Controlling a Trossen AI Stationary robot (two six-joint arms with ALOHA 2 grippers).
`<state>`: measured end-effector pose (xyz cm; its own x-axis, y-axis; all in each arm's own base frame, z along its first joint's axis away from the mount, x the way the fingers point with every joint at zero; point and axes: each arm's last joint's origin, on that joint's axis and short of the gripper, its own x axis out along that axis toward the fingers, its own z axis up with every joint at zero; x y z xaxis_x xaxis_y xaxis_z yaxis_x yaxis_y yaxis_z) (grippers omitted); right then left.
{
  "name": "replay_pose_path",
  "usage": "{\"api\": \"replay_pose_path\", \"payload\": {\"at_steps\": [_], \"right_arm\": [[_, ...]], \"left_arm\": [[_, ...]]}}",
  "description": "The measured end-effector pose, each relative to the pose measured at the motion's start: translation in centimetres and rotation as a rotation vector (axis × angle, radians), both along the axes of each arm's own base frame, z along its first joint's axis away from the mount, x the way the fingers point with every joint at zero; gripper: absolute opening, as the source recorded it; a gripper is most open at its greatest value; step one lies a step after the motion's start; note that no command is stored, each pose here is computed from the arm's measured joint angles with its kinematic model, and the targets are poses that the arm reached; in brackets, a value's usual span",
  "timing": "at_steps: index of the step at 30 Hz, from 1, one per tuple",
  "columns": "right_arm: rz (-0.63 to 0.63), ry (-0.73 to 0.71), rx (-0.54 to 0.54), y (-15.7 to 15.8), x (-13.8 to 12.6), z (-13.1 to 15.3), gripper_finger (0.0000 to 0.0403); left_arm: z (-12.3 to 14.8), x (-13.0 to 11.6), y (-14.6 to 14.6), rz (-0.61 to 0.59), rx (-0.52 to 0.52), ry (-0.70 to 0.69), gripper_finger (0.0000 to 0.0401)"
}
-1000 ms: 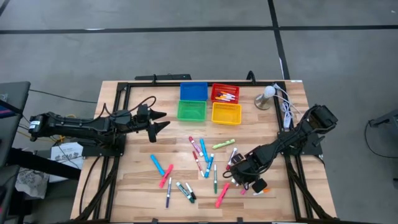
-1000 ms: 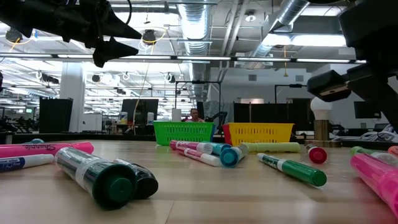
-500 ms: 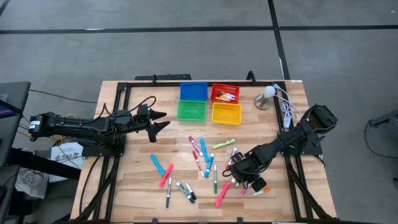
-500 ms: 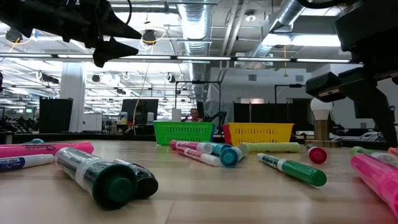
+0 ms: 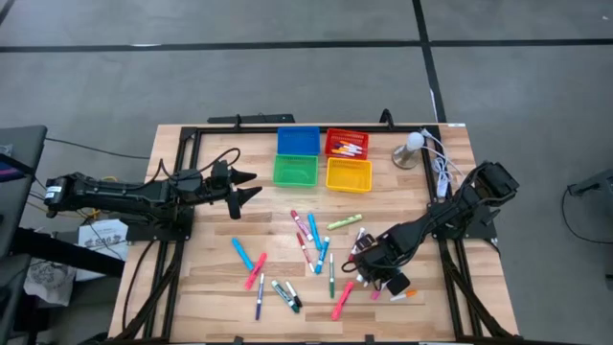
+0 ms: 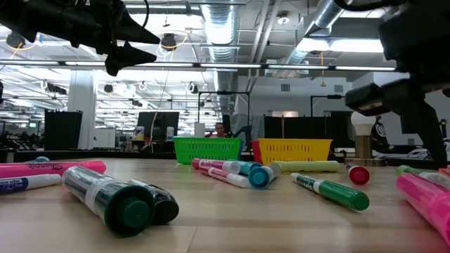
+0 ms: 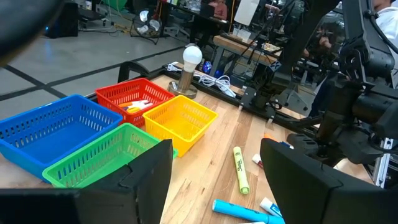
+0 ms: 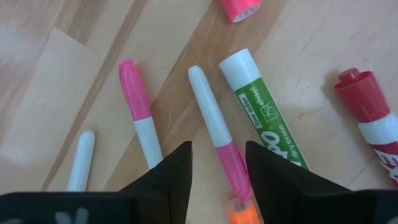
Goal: Pick & Place Markers
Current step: Put the top pink pen into the red basket
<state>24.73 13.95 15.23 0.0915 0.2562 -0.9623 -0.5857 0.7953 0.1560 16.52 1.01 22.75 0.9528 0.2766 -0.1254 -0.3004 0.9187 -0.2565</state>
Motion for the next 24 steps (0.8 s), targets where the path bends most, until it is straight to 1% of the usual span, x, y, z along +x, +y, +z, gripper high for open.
{"api": "replay_pose_path", "payload": {"at_steps": [5,10,13,24], "right_arm": [[0.003,0.048,-0.027,0.2,0.2,-1.6,0.0143],[-0.033,0.067,-0.055,0.2,0.5,-2.4,0.0131],[-0.054,0.065,-0.059,0.2,0.5,-2.4,0.0117],[-0.056,0.063,-0.067,0.1,0.5,-2.5,0.0043]], "left_arm": [[0.0,0.0,0.0,0.0,0.0,-0.001,0.0242],[0.0,0.0,0.0,0.0,0.0,-0.003,0.0242],[0.0,0.0,0.0,0.0,0.0,-0.004,0.0242],[0.1,0.0,0.0,0.0,0.0,-0.006,0.0242]]}}
